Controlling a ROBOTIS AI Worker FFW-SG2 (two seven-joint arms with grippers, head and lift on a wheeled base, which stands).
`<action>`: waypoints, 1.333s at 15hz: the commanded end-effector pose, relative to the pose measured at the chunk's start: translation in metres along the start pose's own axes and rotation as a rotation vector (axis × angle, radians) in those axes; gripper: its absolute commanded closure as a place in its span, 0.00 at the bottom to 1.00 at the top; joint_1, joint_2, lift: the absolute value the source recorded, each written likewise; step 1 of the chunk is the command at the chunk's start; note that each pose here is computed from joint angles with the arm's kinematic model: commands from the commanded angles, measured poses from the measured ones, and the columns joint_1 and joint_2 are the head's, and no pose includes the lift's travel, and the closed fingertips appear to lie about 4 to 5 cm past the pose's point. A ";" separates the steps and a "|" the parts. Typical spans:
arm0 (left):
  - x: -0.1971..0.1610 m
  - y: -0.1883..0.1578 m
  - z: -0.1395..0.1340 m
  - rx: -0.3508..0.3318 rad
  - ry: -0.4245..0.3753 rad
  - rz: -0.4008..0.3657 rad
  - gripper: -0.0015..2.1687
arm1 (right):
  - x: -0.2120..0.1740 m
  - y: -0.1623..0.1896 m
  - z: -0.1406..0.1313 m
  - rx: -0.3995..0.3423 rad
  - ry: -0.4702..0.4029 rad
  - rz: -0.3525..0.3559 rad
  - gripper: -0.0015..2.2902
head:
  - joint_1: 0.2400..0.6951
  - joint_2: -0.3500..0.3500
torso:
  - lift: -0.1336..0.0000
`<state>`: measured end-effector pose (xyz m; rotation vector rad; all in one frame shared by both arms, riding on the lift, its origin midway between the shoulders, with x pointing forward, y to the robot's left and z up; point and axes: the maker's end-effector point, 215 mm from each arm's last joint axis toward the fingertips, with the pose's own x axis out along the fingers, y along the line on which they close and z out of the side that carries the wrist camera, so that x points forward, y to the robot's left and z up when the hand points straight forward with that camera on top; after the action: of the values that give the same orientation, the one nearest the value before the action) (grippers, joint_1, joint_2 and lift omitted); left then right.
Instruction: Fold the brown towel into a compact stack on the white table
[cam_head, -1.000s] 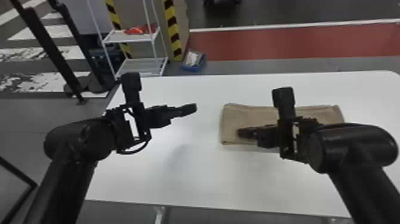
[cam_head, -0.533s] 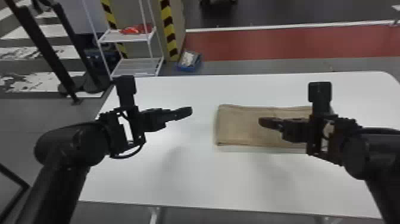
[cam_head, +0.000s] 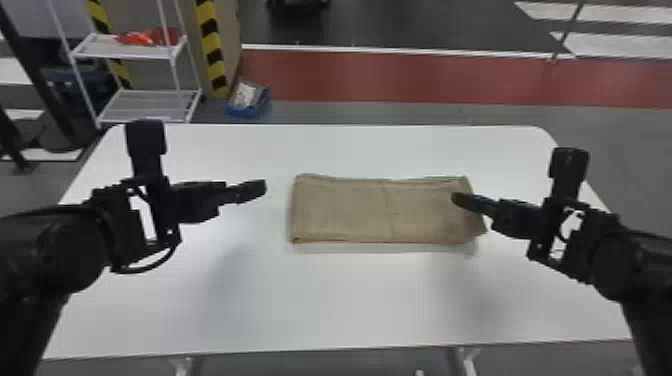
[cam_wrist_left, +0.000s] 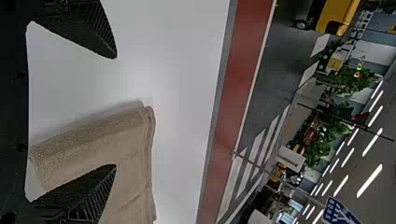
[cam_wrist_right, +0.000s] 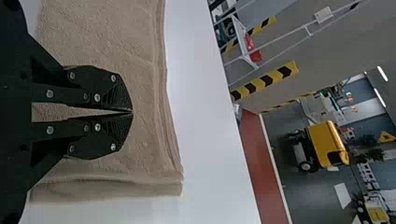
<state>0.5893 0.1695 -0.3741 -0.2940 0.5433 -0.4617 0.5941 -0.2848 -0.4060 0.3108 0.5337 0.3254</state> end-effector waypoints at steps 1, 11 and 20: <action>0.004 -0.007 -0.003 0.022 0.004 -0.004 0.02 | -0.016 -0.039 0.019 0.028 -0.048 -0.052 0.03 | 1.00 0.36 | 0.10; 0.042 -0.074 -0.004 0.167 -0.025 -0.065 0.04 | 0.003 -0.075 0.009 0.086 0.025 -0.080 0.07 | 1.00 0.17 | 0.10; 0.066 -0.107 -0.020 0.191 0.009 -0.109 0.04 | 0.027 -0.060 0.001 0.069 0.105 -0.074 0.13 | 1.00 0.15 | 0.10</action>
<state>0.5910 0.0500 -0.3753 -0.1438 0.4807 -0.6079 0.6299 -0.3310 -0.4358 0.3519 0.6359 0.2533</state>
